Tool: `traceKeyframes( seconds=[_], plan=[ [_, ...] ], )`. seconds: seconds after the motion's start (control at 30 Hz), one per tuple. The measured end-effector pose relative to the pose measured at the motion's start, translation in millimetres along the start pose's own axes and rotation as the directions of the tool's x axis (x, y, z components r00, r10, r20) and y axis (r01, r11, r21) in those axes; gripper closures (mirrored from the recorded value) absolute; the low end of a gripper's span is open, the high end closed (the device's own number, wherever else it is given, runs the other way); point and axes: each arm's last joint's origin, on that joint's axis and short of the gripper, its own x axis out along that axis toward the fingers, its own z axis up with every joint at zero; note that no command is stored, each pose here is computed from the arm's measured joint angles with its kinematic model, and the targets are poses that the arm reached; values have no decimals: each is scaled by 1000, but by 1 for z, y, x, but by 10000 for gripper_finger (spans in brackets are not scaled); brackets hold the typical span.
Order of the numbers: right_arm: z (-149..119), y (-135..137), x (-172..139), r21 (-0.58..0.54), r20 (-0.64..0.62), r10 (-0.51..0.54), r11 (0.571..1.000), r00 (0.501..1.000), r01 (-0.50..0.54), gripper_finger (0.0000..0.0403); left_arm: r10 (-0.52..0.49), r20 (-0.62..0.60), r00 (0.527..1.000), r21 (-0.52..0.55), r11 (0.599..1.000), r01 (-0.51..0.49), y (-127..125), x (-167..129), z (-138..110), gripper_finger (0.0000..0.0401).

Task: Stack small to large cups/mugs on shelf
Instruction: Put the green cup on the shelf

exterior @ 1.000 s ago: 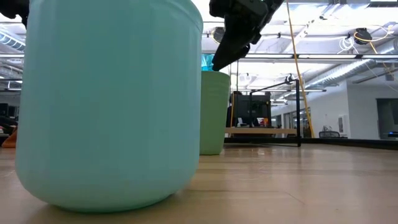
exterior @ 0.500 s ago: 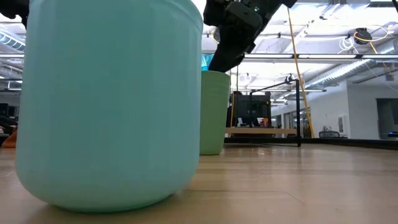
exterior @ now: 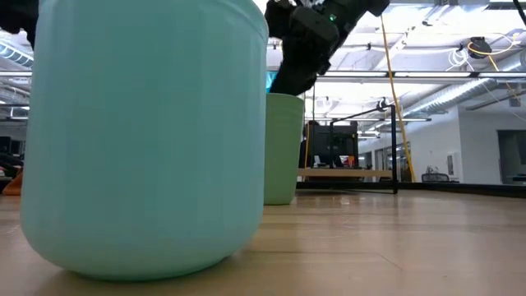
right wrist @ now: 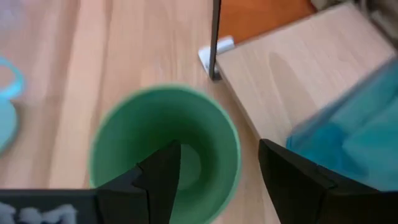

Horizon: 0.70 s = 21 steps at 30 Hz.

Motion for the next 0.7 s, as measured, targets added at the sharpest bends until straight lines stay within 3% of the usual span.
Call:
traceKeyframes(
  seconds=[0.3, 0.7],
  plan=[
    [-8, -1, 19, 10, -68, -1, 1000, 998, 1, 195, -7, 11, 1000, 36, 999, 7, -1, 0, 1, 171],
    [-7, 0, 16, 15, -59, 25, 1000, 998, -24, 195, -7, 11, 1000, 33, 999, 7, -1, 0, 1, 171]
  ],
)
